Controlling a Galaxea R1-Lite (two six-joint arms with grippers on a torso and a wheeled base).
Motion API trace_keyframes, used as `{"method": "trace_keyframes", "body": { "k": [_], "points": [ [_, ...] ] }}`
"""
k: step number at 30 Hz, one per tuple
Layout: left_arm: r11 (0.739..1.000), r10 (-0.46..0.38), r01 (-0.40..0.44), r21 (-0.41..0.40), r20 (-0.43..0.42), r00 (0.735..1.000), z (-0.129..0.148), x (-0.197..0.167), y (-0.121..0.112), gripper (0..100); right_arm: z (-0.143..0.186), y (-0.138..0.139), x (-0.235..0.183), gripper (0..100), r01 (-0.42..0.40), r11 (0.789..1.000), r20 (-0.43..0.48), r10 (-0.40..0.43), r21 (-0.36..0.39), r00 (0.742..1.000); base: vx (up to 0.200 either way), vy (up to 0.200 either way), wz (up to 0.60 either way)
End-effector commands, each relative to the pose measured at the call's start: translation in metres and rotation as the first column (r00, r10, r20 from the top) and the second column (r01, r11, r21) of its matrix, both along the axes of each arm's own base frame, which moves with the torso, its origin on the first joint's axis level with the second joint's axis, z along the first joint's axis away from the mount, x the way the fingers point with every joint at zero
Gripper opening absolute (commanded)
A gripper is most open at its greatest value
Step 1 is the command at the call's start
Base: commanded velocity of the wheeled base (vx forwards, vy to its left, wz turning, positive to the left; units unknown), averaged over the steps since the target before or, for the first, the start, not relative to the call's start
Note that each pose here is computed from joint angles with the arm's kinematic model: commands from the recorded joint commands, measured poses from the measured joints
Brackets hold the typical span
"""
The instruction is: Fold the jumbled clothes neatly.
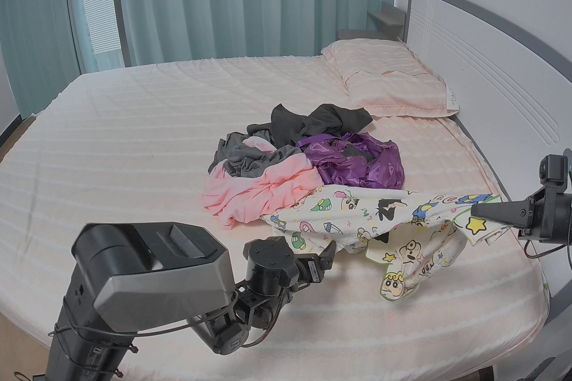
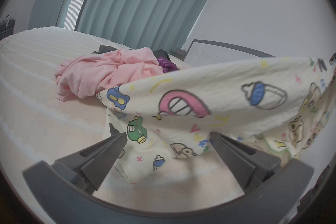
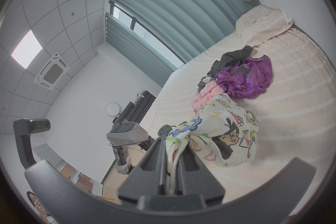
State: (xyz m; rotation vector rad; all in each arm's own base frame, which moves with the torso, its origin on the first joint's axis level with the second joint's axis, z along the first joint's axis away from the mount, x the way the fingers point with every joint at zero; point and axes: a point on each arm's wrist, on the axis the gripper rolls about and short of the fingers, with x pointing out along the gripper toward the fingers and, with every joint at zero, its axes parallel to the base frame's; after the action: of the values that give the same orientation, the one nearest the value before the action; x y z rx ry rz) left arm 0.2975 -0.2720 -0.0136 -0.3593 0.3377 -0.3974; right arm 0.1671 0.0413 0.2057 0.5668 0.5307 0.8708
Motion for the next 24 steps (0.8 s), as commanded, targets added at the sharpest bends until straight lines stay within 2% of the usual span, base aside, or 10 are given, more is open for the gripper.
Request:
{"method": "trace_keyframes", "body": {
  "k": [1,5,8,12,18,19,24],
  "points": [
    [1.000,0.002,-0.001,0.019,-0.020,1.000,-0.020,0.002,-0.004,100,0.010,0.004,-0.004,0,-0.019,1.000,0.035,0.019,0.014,0.999,0.000,0.000,0.00],
    [0.999,-0.028,0.030,0.042,-0.059,0.998,-0.027,-0.010,0.004,100,0.019,0.007,0.005,0,0.005,1.000,0.055,-0.005,0.011,0.998,0.000,0.000,0.00],
    [0.995,-0.092,0.093,0.019,-0.061,0.994,-0.025,-0.021,0.011,100,0.024,0.008,0.013,0,0.020,1.000,0.062,-0.020,0.009,0.998,0.000,0.000,0.00],
    [0.991,-0.135,0.135,-0.015,-0.033,0.990,-0.016,-0.030,0.013,100,0.025,0.020,0.010,0,-0.026,1.000,0.053,0.025,0.015,0.998,0.000,0.000,0.00],
    [0.991,-0.132,0.132,-0.032,-0.010,0.991,-0.013,-0.024,0.009,100,0.031,0.036,0.001,0,-0.052,0.998,0.055,0.051,0.028,0.997,0.000,0.000,0.00],
    [0.992,-0.120,0.120,-0.038,-0.004,0.993,-0.017,-0.017,0.008,100,0.041,0.041,-0.004,0,-0.046,0.998,0.091,0.043,0.035,0.995,0.000,0.000,0.00],
    [0.994,-0.100,0.100,-0.035,0.003,0.995,-0.028,-0.008,0.007,100,0.053,0.043,-0.010,0,-0.057,0.997,0.135,0.050,0.050,0.990,0.000,0.000,0.00]
  ]
}}
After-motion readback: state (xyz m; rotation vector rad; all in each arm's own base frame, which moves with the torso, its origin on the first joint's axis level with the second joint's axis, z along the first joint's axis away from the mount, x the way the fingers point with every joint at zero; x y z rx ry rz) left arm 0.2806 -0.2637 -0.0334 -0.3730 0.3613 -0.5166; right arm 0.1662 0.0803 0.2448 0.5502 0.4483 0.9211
